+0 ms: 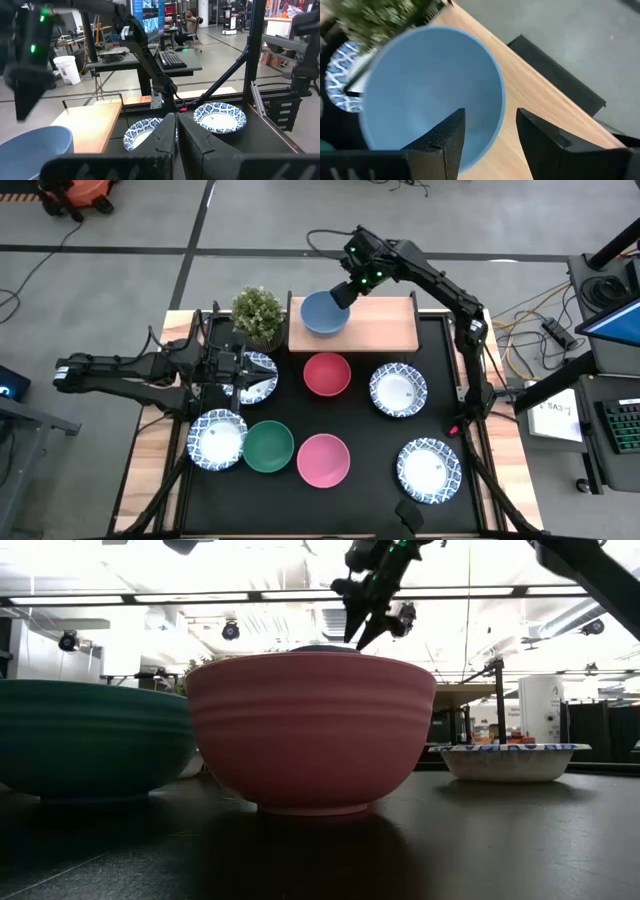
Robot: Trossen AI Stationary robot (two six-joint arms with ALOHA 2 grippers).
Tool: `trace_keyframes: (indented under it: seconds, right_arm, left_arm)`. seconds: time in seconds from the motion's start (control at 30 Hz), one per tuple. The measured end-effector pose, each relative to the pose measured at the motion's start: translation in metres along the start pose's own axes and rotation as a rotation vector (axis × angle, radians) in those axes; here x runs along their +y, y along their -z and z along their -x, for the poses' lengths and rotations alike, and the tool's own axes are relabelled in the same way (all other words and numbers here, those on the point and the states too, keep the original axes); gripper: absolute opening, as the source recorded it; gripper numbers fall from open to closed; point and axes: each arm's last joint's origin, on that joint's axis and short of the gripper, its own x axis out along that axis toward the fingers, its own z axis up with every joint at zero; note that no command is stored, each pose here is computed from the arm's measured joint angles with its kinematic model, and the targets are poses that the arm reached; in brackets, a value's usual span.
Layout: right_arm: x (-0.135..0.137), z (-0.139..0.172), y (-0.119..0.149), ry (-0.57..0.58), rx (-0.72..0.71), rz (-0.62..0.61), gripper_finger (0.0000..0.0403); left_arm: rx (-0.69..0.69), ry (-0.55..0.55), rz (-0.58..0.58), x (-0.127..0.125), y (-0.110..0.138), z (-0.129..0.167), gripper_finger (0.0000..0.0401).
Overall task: Place and stack bowls onto a shelf
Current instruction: Put the top right white patterned bowls on the shelf
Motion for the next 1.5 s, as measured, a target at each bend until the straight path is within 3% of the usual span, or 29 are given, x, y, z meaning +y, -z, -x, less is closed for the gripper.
trace_keyframes:
  seconds: [0.17,0.3,0.57,0.77,1.1,1.3,1.5]
  right_arm:
    - [0.019,0.046,0.013,-0.037,-0.041,0.081,0.0154]
    - [0.042,0.076,0.036,-0.075,0.013,0.147,0.0147]
    - [0.103,0.098,0.091,-0.14,0.159,0.268,0.0146]
    - [0.131,0.077,0.14,-0.152,0.283,0.334,0.0146]
    - [0.135,0.038,0.227,-0.271,0.171,0.486,0.0146]
    - [0.124,0.009,0.28,-0.229,0.112,0.524,0.0146]
    - [0.112,-0.023,0.323,-0.105,0.159,0.524,0.0146]
  left_arm:
    - [0.03,0.003,0.035,0.0,0.003,0.0,0.0]
    - [0.064,0.004,0.066,-0.001,0.006,-0.001,0.0]
    - [0.092,0.005,0.088,-0.001,0.011,-0.008,0.0]
    - [0.104,0.005,0.12,-0.002,0.013,-0.014,0.0]
    - [0.109,0.004,0.135,-0.002,0.015,-0.017,0.0]
    - [0.109,0.004,0.135,-0.002,0.015,-0.017,0.0]
    - [0.11,0.004,0.135,-0.002,0.015,-0.017,0.0]
